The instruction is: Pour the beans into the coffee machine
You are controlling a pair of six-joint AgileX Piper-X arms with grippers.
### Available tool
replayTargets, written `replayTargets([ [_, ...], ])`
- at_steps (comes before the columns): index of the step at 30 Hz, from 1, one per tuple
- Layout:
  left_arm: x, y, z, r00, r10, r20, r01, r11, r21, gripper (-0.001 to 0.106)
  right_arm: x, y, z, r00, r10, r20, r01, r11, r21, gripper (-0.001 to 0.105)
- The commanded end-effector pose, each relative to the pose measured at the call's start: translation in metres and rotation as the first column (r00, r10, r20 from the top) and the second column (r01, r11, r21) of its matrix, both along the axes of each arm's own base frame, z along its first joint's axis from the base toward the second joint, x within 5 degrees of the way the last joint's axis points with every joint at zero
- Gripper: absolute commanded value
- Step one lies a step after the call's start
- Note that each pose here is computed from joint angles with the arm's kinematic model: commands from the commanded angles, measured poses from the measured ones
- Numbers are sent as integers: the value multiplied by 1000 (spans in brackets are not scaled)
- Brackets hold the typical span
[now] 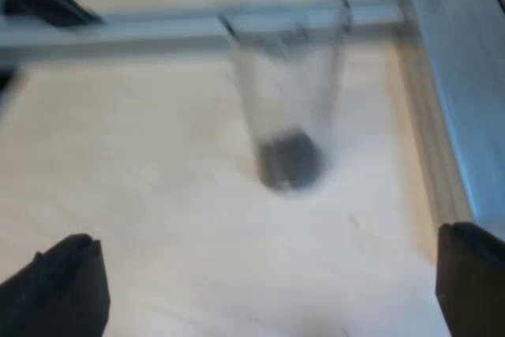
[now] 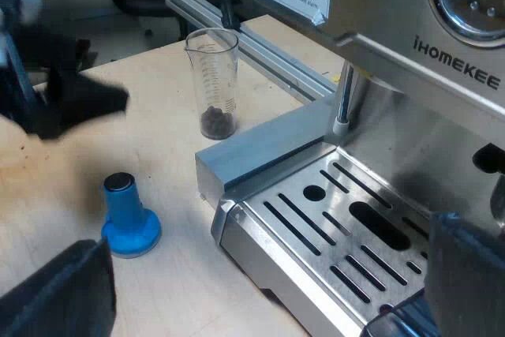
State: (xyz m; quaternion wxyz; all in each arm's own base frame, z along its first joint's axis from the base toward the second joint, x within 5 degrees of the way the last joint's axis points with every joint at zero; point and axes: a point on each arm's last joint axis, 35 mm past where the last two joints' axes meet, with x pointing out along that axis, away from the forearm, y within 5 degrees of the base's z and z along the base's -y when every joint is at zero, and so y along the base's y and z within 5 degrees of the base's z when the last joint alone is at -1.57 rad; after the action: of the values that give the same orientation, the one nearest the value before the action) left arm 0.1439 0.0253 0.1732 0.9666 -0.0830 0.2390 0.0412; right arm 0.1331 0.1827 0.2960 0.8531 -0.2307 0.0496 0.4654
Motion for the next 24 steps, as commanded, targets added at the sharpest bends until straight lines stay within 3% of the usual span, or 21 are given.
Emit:
replayTargets([
  [1,9,-1,1,997,-49,53,50,999,-14,85,0,0,3,1000,3,16,-3,1000,11,81],
  [4,17,1,-1,996,-50,76,51,999,-9,85,0,0,3,1000,3,16,-3,1000,11,81],
  [8,24,3,-11,998,-50,42,51,999,-18,85,0,0,3,1000,3,16,-3,1000,11,81],
  [15,31,2,-10,991,-92,100,95,995,-22,85,0,0,3,1000,3,16,-3,1000,11,81],
  [24,37,2,-15,985,-131,114,135,990,-34,85,0,0,3,1000,3,16,-3,1000,11,81],
])
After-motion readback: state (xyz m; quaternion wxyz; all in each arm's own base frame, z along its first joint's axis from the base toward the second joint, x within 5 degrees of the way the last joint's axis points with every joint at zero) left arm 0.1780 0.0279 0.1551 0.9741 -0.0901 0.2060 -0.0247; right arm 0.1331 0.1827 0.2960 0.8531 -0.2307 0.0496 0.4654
